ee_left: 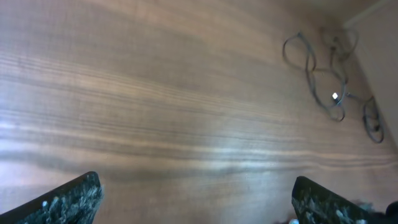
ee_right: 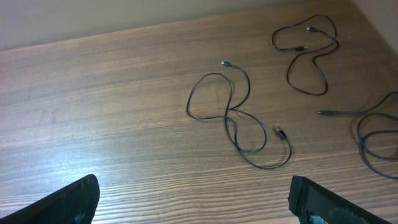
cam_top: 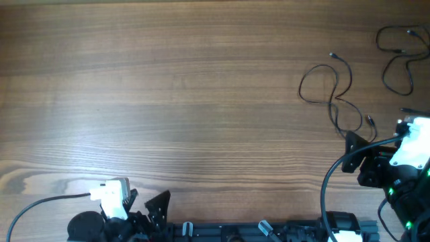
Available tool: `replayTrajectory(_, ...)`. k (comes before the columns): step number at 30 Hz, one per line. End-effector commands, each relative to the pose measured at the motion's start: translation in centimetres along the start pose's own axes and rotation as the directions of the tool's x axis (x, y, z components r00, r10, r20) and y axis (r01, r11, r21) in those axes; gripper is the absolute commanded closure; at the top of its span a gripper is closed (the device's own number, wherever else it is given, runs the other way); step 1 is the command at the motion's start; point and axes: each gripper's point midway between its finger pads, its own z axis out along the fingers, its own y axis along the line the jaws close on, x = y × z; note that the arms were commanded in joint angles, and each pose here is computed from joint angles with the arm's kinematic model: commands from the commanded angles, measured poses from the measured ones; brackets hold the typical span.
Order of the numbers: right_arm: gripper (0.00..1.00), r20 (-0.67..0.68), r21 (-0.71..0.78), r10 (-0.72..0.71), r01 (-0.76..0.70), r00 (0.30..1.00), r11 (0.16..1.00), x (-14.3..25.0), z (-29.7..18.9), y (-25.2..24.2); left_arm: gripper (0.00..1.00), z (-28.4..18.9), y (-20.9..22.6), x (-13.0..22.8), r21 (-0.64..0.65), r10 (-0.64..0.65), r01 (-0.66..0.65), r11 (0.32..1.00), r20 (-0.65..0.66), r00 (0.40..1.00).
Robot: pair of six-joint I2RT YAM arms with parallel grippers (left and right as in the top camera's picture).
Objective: Untangle cables
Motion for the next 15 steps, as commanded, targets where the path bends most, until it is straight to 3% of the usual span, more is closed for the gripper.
replayTrajectory(1,0.00,0.014,0.017,0.017,-0.017,1.000,1.000,0.0,-0.4,-0.3,0.00,-0.1,0.0,0.9,0.006,0.011,-0.011,1.000,-0.027,1.000)
replayTrajectory(8,0.00,0.013,0.017,0.017,-0.017,1.000,1.000,0.1,-0.4,-0.3,0.00,-0.1,-0.3,1.0,0.024,0.011,-0.010,1.000,-0.033,0.999)
replayTrajectory(15,0.00,0.014,0.021,0.017,-0.017,1.000,1.000,0.0,-0.4,-0.4,0.00,-0.5,-2.1,-3.2,0.085,0.072,-0.085,0.993,0.141,0.987)
